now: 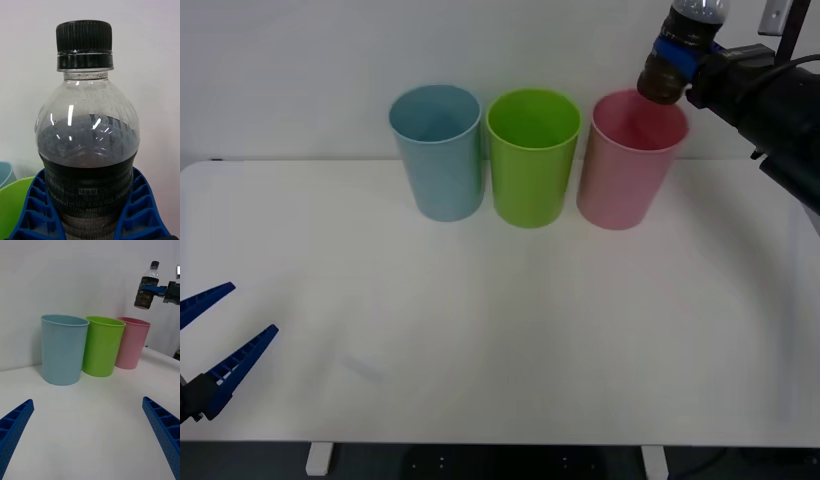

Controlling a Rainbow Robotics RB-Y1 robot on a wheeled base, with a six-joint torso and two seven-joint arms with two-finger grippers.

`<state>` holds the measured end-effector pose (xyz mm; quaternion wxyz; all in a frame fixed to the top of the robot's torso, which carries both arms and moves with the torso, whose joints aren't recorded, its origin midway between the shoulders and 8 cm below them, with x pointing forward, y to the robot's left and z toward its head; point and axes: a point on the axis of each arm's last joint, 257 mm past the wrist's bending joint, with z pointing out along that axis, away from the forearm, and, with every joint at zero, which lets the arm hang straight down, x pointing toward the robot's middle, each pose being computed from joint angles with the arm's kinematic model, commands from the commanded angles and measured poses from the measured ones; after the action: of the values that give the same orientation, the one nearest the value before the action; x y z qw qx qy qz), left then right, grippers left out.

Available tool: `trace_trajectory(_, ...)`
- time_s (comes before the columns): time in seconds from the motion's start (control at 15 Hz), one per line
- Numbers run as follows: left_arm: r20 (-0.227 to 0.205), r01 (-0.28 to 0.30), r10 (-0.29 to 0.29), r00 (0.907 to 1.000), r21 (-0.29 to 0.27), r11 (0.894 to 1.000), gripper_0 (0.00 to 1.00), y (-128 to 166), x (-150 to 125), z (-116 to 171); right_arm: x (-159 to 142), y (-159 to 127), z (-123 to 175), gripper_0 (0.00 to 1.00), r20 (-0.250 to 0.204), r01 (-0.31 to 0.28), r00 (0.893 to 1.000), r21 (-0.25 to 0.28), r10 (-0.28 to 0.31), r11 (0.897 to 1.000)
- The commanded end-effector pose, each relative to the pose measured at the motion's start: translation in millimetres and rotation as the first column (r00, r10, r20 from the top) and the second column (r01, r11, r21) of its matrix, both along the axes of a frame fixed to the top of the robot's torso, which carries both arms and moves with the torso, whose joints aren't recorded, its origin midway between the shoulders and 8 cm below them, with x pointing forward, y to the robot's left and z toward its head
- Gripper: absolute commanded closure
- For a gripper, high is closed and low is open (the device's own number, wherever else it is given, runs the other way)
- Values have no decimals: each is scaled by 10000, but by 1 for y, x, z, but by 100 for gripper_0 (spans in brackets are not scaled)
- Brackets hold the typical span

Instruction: Grasp the object on the table and drop it into the matching bin: aluminum can to the light blue bin, PET bottle to the pink bin.

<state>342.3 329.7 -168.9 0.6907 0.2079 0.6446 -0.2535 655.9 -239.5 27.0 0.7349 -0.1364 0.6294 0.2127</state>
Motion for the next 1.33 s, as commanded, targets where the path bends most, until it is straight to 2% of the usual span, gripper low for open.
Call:
trace_trajectory(0.07,0,0,0,10000,0,10000,0,0,0,0,9,1,-5,100,-8,257,9997,-150,-257,9996)
trace_trajectory(0.4,0,0,0,10000,0,10000,0,0,0,0,9,6,-7,100,1,220,9998,-180,-220,9996)
trace_trajectory(0.47,0,0,0,10000,0,10000,0,0,0,0,9,6,-7,98,8,222,9998,-193,-222,9996)
trace_trajectory(0.53,0,0,0,10000,0,10000,0,0,0,0,9,5,-7,87,46,247,9997,-251,-246,9994)
trace_trajectory(0.6,0,0,0,10000,0,10000,0,0,0,0,9,6,-6,11,94,247,9997,-305,-244,9992)
trace_trajectory(0.67,0,0,0,10000,0,10000,0,0,0,0,9,7,-6,0,104,238,9997,-337,-235,9991)
trace_trajectory(0.93,0,0,0,10000,0,10000,0,0,0,0,8,8,-5,0,165,160,9997,-428,-153,9990)
trace_trajectory(1.13,0,0,0,10000,0,10000,0,0,0,0,3,10,-3,0,137,-125,9998,-326,130,9994)
trace_trajectory(1.33,0,0,0,10000,0,10000,0,0,0,0,-19,12,-5,0,329,-374,9987,-159,379,9992)
